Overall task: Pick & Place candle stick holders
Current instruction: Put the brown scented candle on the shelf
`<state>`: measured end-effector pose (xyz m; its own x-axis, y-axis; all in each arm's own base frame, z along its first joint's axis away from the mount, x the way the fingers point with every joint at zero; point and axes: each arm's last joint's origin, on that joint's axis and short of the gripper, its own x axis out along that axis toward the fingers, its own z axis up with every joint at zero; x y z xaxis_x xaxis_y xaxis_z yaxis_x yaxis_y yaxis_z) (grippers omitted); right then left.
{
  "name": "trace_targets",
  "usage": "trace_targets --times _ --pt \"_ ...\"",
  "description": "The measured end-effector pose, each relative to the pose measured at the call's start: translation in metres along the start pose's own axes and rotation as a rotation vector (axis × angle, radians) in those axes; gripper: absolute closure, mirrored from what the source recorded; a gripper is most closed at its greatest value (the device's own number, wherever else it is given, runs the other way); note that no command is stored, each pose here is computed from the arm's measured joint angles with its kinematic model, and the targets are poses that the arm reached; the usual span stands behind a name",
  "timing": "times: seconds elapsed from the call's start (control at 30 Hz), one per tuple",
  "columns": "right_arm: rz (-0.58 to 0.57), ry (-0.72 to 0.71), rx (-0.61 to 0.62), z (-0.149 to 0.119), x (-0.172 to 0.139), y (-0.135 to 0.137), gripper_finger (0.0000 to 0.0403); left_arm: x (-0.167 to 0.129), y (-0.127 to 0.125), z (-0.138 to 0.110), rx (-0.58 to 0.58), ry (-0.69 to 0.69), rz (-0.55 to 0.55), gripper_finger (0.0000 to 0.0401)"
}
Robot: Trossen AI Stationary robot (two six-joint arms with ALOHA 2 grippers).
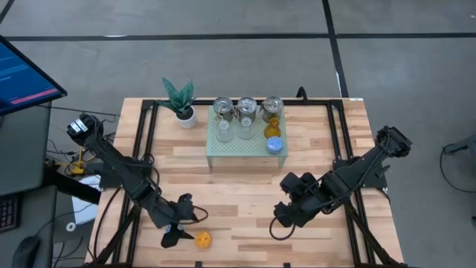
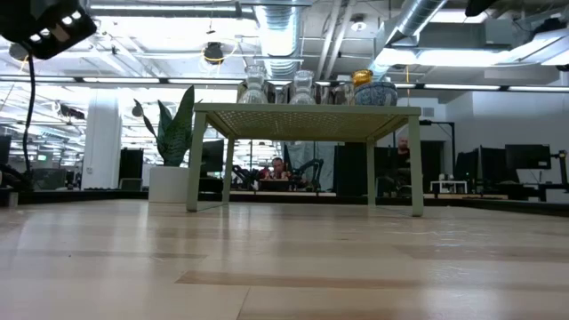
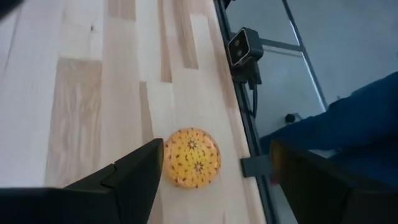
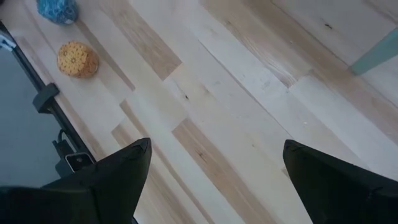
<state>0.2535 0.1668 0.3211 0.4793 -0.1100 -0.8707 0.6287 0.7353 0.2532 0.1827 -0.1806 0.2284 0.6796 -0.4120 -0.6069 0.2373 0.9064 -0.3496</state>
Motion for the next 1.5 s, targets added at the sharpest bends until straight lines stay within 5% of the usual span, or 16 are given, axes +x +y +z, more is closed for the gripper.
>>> trace_targets --times 0.33,1.5 --pt "0.000 -0.001 0.023 0.003 0.001 -0.001 0.0049 0.038 -0.009 -0.006 0.155 -0.078 0.015 0.0105" --pt "-0.004 0.004 -0.006 0.001 0.000 -0.001 0.0049 0.083 -0.003 -0.033 0.214 0.022 0.048 0.0105"
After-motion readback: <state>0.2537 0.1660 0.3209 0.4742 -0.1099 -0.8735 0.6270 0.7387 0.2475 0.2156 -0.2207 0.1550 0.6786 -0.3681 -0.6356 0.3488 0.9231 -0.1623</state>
